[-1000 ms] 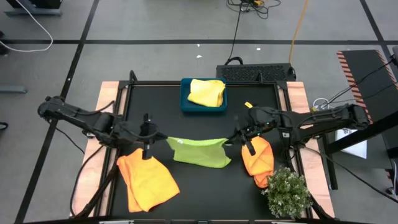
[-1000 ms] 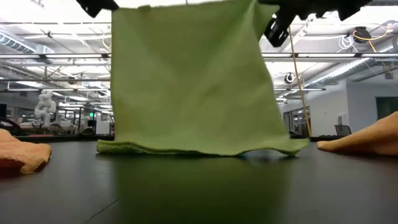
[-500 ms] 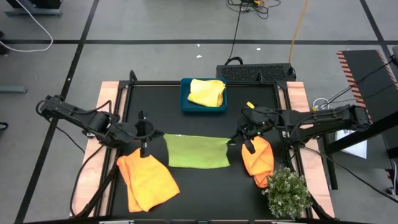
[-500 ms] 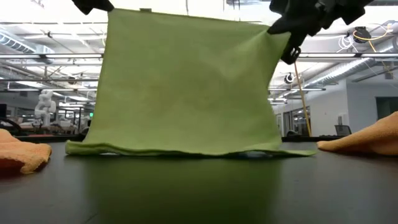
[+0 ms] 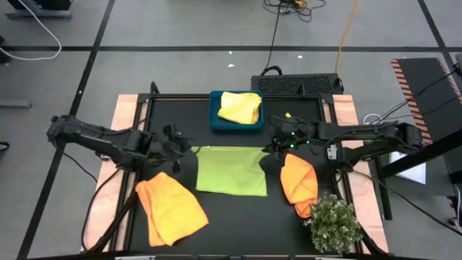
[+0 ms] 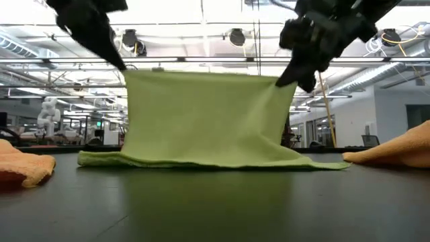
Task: Fold microfiber towels
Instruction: Fold the green microfiber towel
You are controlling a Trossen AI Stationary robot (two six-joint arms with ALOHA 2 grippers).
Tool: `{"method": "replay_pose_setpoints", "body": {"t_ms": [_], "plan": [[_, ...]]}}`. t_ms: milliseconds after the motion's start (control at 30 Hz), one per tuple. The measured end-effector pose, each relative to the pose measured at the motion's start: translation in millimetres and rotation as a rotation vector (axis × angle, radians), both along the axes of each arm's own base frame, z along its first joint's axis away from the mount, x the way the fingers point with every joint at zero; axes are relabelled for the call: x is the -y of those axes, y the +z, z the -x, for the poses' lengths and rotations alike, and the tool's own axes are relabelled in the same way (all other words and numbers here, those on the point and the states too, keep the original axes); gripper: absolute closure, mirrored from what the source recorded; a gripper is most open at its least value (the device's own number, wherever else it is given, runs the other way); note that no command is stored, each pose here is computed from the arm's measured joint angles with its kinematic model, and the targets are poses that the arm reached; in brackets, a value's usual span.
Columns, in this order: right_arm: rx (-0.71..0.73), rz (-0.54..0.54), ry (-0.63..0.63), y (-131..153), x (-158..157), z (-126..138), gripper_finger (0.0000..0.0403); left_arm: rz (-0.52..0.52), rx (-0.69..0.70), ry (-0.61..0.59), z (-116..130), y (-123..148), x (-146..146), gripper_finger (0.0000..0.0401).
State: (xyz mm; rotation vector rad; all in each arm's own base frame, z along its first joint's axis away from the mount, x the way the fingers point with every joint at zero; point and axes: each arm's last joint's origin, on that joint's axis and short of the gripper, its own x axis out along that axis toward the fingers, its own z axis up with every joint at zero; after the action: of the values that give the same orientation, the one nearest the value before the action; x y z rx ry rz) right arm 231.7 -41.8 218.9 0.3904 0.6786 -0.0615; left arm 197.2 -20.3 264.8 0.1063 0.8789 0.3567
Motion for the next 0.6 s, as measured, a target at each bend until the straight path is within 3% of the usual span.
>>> {"method": "replay_pose_setpoints", "body": {"t_ms": [233, 600], "plan": [[-0.091, 0.061, -0.068, -17, 16, -4, 0.0403, -0.025, -0.085, 0.029, -12, -34, -22, 0.0401], [-0.125, 0.084, -0.112, -12, 27, 9, 0.0403, -0.070, -0.048, 0.004, -17, -30, -41, 0.0401]]}}
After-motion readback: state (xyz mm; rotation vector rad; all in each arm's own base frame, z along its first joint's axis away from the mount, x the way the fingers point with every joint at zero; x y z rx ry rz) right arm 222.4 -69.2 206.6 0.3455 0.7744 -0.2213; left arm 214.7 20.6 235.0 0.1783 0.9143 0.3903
